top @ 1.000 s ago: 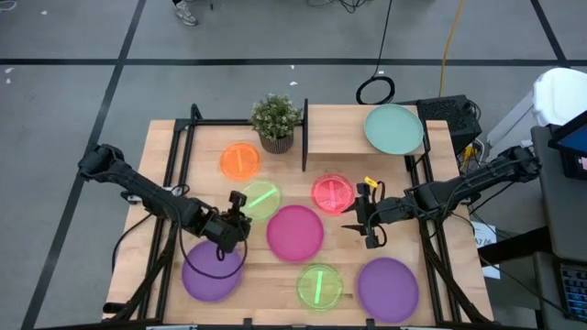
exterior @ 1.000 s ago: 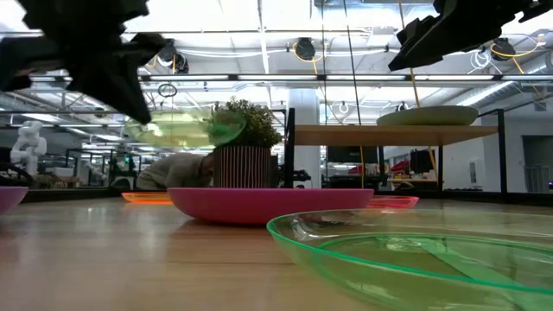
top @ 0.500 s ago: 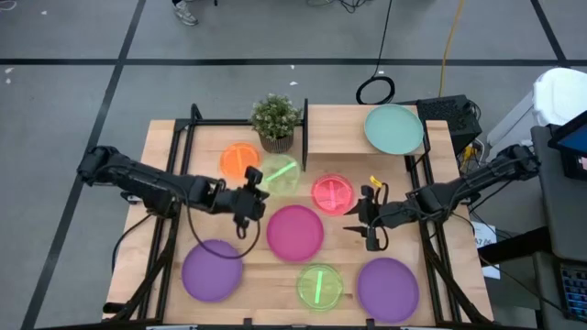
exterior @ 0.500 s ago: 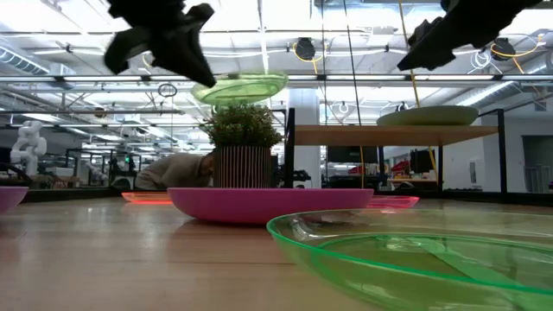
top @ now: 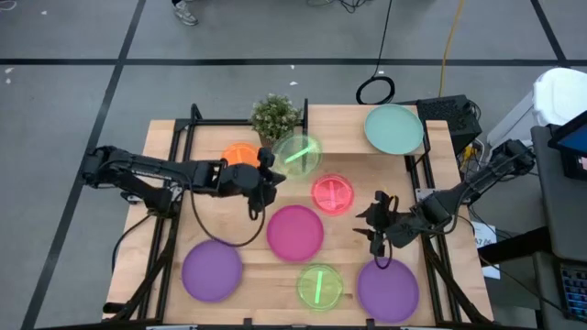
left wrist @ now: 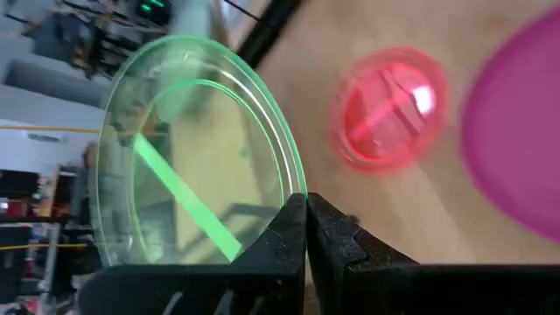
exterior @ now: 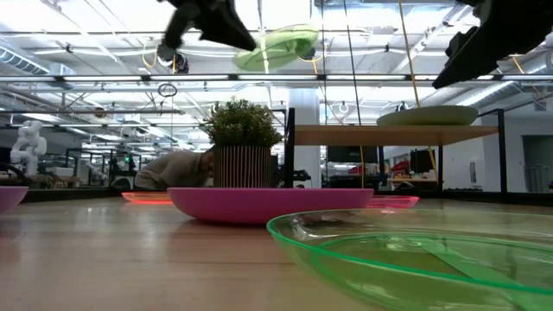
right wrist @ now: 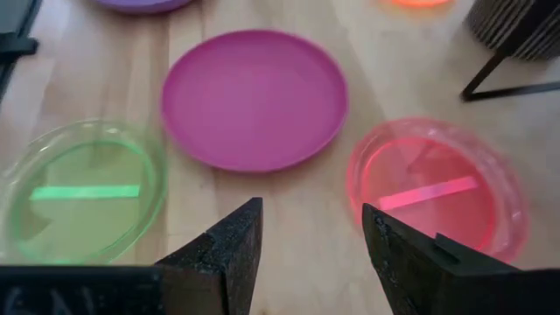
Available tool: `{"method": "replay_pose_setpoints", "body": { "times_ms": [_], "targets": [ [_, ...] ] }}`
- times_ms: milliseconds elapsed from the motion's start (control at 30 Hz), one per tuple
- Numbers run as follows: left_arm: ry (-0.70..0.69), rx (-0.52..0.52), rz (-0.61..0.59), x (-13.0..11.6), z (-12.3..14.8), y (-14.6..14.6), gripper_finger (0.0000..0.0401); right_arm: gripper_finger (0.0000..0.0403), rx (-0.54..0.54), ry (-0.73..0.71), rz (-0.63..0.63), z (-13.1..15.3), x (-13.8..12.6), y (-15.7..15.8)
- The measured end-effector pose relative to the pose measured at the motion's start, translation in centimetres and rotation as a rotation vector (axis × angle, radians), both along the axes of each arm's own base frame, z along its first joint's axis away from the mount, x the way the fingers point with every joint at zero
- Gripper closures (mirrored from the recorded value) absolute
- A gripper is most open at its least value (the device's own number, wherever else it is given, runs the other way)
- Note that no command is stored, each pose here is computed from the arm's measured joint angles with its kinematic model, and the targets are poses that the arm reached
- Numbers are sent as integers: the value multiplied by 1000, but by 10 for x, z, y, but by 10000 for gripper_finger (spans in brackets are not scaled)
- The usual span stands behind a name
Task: Place and stack plates onto a shelf
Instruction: Put the top light green plate on the shelf
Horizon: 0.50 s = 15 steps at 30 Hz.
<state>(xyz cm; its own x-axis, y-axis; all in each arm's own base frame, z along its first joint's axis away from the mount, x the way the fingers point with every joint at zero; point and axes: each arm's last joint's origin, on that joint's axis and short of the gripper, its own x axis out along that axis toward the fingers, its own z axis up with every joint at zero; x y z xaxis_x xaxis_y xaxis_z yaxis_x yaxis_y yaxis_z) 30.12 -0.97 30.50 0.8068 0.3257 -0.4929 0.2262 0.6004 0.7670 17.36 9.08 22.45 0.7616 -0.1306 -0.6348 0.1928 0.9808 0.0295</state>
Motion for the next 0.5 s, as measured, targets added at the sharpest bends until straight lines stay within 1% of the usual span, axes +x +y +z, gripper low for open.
{"method": "replay_pose_setpoints", "body": {
  "times_ms": [100, 167, 233, 300, 500],
  "targets": [
    [-13, 15, -6, 11, -1, 13, 398, 233, -14, -13, -6, 1, 0, 1],
    [-33, 20, -1, 21, -1, 23, 398, 238, 4, -9, -4, 0, 0, 1],
    [-23, 29, 12, 30, -4, 33, 398, 243, 9, -9, 1, 0, -1, 2],
    [-45, 38, 22, 42, -4, 42, 398, 247, 6, -9, 10, 0, -2, 4],
    [-32, 38, 77, 79, -15, 68, 398, 255, 5, -9, 26, 0, -3, 6]
  ]
}}
